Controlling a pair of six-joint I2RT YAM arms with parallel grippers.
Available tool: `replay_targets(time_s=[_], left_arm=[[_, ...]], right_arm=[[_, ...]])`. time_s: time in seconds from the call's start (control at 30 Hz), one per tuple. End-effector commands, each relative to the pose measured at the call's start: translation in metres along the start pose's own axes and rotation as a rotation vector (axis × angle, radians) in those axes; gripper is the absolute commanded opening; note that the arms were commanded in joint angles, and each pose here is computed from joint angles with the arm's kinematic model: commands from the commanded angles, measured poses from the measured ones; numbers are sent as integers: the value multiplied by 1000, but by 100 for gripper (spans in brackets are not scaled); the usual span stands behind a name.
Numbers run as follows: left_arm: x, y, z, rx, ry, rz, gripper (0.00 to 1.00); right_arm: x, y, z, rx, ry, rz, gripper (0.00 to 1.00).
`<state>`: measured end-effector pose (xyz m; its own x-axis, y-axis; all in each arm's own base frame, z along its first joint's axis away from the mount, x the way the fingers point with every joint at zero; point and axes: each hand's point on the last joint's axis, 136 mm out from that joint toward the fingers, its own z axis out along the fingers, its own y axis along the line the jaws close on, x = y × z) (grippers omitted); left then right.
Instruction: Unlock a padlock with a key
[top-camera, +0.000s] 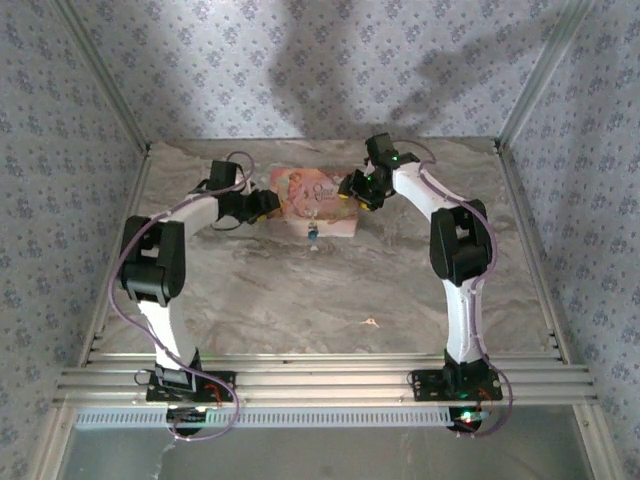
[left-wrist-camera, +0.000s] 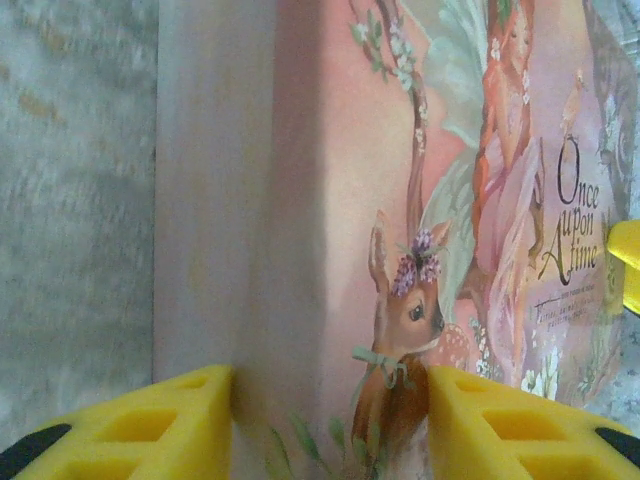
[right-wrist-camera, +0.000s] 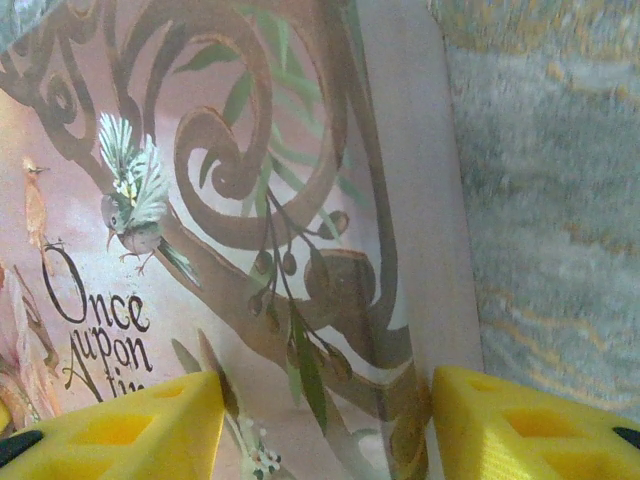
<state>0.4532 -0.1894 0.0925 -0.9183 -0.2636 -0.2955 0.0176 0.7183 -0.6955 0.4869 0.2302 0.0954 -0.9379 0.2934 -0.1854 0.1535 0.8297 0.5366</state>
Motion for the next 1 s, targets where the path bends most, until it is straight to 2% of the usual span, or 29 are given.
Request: replay_targets(time_s=[0.0, 0.27, 0.37, 0.47, 0.6, 0.73, 0.83, 0.97], left_arm=[[-6, -20, 16, 74, 44, 29, 48], [-40, -24, 38, 87, 42, 37, 48], [-48, -22, 38, 86, 34, 27, 48], [-54, -21, 30, 75, 16, 34, 52], [-61, -29, 2, 61, -13, 65, 59], [-58, -38, -37, -6, -64, 134, 64], [-44, -40, -64, -49, -96, 164, 66], [-5, -40, -87, -87, -104, 185, 67]], right_arm=[[1, 9, 13, -41, 56, 23, 58], [-40, 5, 22, -78, 17, 59, 58], [-52, 4, 19, -88, -5, 70, 58], [-59, 4, 10, -92, -18, 67, 61], [-65, 8, -23, -65, -49, 26, 72], [-65, 13, -68, -38, -95, -43, 76], [-57, 16, -101, -19, -114, -89, 78], [-27, 8, -129, 24, -104, -140, 78]])
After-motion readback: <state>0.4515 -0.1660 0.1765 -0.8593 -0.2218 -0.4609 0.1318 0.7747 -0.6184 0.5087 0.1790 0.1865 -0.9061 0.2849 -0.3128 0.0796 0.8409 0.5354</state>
